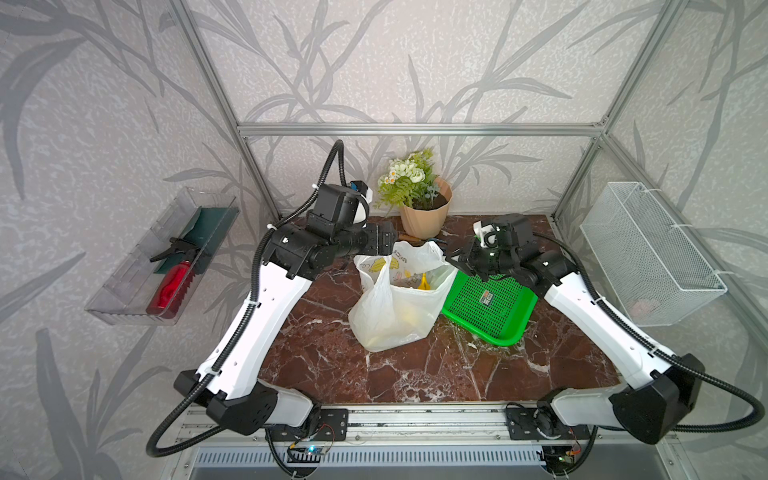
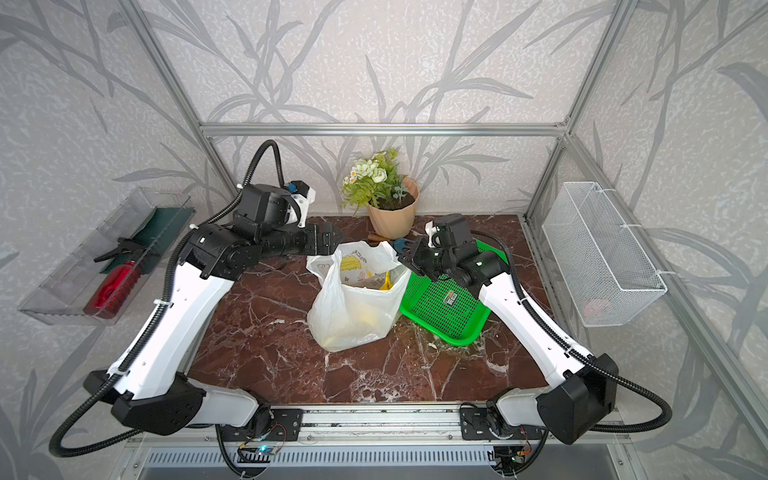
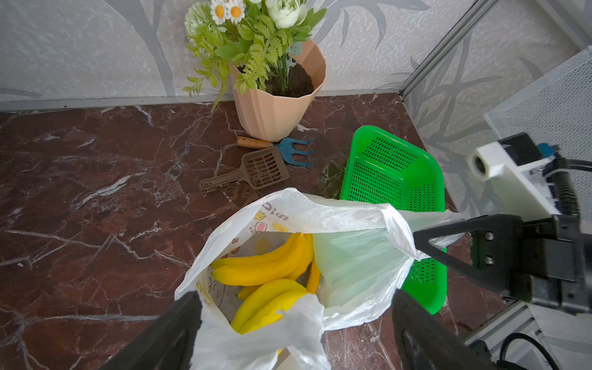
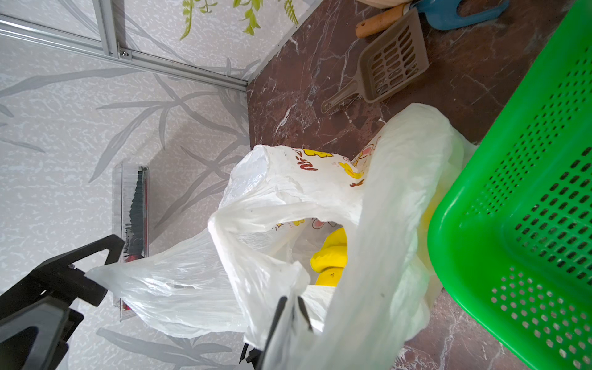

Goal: Place the banana into a plastic bag & tie a knot
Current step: Adjust the plastic bag at the center of the board.

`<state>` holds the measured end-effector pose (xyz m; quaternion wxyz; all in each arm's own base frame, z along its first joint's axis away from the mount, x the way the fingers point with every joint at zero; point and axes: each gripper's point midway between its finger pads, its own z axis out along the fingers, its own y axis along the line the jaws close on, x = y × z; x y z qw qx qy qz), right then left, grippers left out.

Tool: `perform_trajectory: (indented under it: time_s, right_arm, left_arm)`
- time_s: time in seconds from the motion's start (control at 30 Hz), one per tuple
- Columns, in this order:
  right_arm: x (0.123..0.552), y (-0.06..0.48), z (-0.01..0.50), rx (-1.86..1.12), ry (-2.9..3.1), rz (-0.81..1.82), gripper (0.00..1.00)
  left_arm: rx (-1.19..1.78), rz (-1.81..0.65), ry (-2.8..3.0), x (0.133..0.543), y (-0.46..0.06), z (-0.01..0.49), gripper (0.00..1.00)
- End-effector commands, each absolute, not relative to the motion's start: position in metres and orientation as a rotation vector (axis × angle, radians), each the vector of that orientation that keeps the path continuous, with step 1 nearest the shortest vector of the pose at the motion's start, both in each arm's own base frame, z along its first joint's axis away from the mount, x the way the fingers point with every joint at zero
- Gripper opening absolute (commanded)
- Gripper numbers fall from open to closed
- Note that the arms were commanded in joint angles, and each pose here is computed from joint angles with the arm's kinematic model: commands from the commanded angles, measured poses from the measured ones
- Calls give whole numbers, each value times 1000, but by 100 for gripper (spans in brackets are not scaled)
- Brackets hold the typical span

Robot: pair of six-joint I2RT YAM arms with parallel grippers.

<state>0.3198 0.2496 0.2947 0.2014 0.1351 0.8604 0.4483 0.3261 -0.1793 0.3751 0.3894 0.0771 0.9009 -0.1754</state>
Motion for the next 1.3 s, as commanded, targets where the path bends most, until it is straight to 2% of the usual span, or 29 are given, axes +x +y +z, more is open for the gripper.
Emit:
perform_trajectory:
  time_s: [0.0, 0.13, 0.27, 0.33, 0.43, 0.47, 0.5, 0.63, 0.67, 0.73, 0.83, 0.97, 1.1, 1.27]
  right_arm:
    - [317, 253, 296, 354, 2403, 1278, 0]
    - [318, 253, 296, 355, 2399, 1277, 0]
    - [319, 255, 296, 358, 2396, 1287, 0]
    - [319, 255, 296, 356, 2396, 1288, 0]
    - [317, 254, 295, 352, 2403, 1282, 0]
    - [316, 254, 295, 351, 2405, 1280, 0]
    - [316, 253, 293, 352, 2409, 1276, 0]
    - [315, 253, 294, 336, 2400, 1283, 1]
    - [315, 255, 295, 316, 2392, 1293, 6]
    - [315, 266, 313, 155, 2321, 1323, 25]
    - [305, 273, 347, -154, 2185, 1140, 45]
    - [288, 280, 394, -388, 1853, 981, 65]
    - [269, 308, 417, -580, 1583, 940, 68]
    - [251, 369, 416, -759, 1364, 943, 74]
  left_arm:
    - [255, -361, 2343, 326, -175, 364, 90]
    - [268, -364, 2366, 317, -178, 358, 81]
    - [243, -357, 2357, 318, -176, 353, 66]
    - [242, -366, 2349, 320, -177, 353, 53]
    - [225, -373, 2335, 322, -179, 357, 17]
    - [209, -370, 2325, 323, -177, 360, 6]
    - [198, -367, 2310, 323, -175, 363, 0]
    - [165, -362, 2238, 324, -169, 384, 0]
    - [155, -359, 2218, 325, -167, 390, 0]
    - [148, -363, 2169, 327, -165, 405, 0]
    - [160, -397, 2115, 328, -166, 420, 0]
    - [134, -538, 2069, 329, -167, 427, 0]
    - [100, -690, 2035, 331, -167, 428, 0]
    - [106, -747, 2048, 330, -168, 421, 0]
